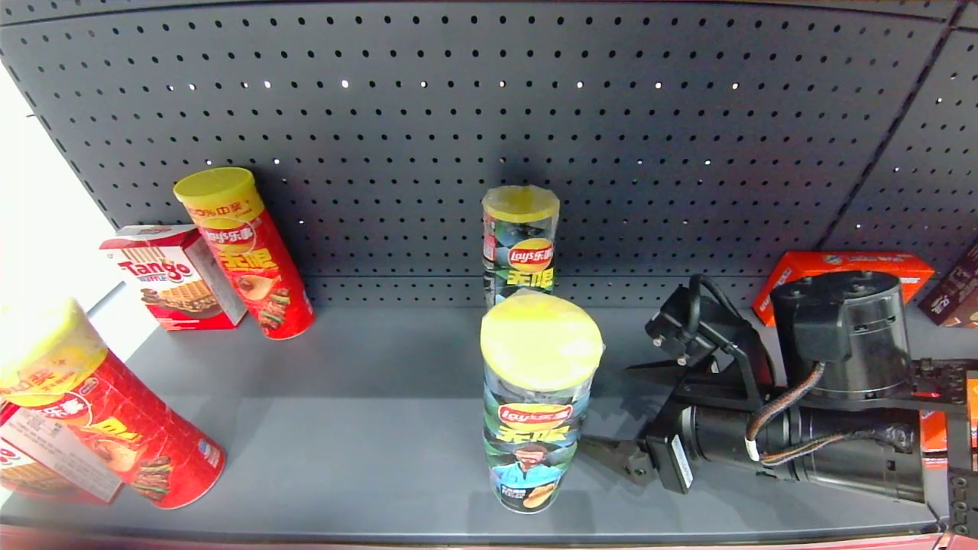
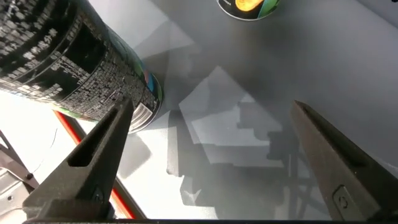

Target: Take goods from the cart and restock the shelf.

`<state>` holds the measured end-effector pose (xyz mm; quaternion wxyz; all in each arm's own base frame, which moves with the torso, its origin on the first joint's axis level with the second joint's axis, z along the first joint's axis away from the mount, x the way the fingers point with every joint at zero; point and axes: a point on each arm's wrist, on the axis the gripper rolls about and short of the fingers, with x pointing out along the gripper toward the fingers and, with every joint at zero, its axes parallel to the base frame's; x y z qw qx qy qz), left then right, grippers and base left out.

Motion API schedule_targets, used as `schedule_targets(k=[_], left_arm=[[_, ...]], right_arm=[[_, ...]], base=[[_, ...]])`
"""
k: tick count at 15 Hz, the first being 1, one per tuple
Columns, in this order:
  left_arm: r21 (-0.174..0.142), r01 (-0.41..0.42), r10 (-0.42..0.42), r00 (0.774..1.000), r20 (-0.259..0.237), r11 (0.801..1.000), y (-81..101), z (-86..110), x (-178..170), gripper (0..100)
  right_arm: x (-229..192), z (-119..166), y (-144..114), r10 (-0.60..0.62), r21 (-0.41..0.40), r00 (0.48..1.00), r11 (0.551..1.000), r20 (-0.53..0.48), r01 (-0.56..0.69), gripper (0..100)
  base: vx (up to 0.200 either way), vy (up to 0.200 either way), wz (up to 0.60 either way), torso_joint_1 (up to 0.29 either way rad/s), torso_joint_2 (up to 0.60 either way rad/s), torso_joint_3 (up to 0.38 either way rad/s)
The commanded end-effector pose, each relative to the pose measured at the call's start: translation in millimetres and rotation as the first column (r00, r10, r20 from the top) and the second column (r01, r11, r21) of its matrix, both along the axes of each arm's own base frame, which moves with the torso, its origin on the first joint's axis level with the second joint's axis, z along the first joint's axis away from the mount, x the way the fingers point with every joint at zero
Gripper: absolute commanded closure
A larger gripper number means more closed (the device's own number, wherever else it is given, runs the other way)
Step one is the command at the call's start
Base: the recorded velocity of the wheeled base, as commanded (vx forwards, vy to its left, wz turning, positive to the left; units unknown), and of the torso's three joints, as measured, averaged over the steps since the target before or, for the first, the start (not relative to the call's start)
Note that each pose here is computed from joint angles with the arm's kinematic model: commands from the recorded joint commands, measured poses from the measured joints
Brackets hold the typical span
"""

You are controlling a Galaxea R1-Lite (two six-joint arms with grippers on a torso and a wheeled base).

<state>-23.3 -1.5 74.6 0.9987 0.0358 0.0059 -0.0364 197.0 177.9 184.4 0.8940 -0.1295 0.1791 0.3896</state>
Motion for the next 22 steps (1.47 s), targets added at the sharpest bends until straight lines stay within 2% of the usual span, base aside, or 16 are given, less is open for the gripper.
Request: schedule_targets(k=[1,5,7,8,10,12,13,14,15,16,17,19,22], left_arm=[[0.0,0.0,0.0,1.0,-0.002,1.0,0.0,0.0,0.1,0],[0.0,0.0,0.0,1.0,-0.001,1.0,0.0,0.4,0.0,0],[0.0,0.0,0.0,1.0,-0.002,1.0,0.0,0.0,0.1,0],[0.0,0.0,0.0,1.0,-0.001,1.0,0.0,0.4,0.0,0],[0.0,0.001,-0.001,1.0,-0.001,1.0,0.0,0.4,0.0,0],[0.0,0.001,-0.001,1.0,-0.004,1.0,0.0,0.1,-0.1,0],[0.0,0.006,-0.006,1.0,-0.004,1.0,-0.1,0.1,-0.1,0],[0.0,0.007,-0.007,1.0,-0.004,1.0,-0.2,0.1,-0.1,0],[0.0,0.021,-0.021,1.0,-0.007,1.0,-0.3,0.2,0.1,0],[0.0,0.023,-0.023,1.0,-0.005,1.0,-0.4,0.1,0.0,0],[0.0,0.023,-0.023,1.0,-0.004,1.0,-0.4,0.3,0.0,0],[0.001,0.021,-0.021,1.0,-0.001,1.0,-0.4,0.1,0.0,0],[0.003,0.017,-0.017,1.0,0.001,1.0,-0.4,-0.2,0.3,0]], right_arm=[[2.7,-0.1,2.8,0.002,0.001,1.0,1.0,0.001,-0.002,0],[2.4,6.6,-8.5,-0.037,0.026,0.999,0.999,0.026,0.036,0],[3.4,19.9,-29.1,-0.104,0.061,0.992,0.993,0.066,0.1,0],[4.3,31.4,-49.7,-0.177,0.093,0.979,0.981,0.101,0.168,0],[-1.7,52.6,-84.3,-0.307,0.156,0.937,0.947,0.168,0.283,0],[-25.6,71.7,-128.3,-0.466,0.228,0.849,0.88,0.25,0.416,0],[-47.6,73.1,-149.5,-0.546,0.256,0.789,0.835,0.282,0.487,0],[-53.3,72.5,-153.7,-0.564,0.262,0.774,0.824,0.288,0.502,0],[-103.7,54.3,-176.9,-0.679,0.3,0.656,0.734,0.329,0.61,0],[-134.1,35.3,-180.8,-0.724,0.322,0.593,0.688,0.352,0.65,0],[-156.8,14.6,-180.6,-0.745,0.333,0.561,0.665,0.361,0.668,0],[-187.0,-13.4,-178.7,-0.758,0.343,0.533,0.648,0.376,0.68,0],[-230.7,-56.0,-174.0,-0.771,0.304,0.541,0.633,0.336,0.712,0]], base=[[0.0,0.0,0.0,0.0,0.0,0.0],[0.0,0.0,0.0,0.0,0.0,0.0],[0.0,0.0,0.0,0.0,0.0,0.0],[0.0,0.0,0.0,0.0,0.0,0.0],[0.0,0.0,0.0,0.0,0.0,0.0],[0.0,0.0,0.0,0.0,0.0,0.0],[0.0,0.0,0.0,0.0,0.0,0.0],[0.0,0.0,0.0,0.0,0.0,0.0],[0.0,0.0,0.0,0.0,0.0,0.0],[0.0,0.0,0.0,0.0,0.0,0.0],[0.0,0.0,0.0,0.0,0.0,0.0],[0.0,0.0,0.0,0.0,0.0,0.0],[0.0,0.0,0.0,0.0,0.0,0.0]])
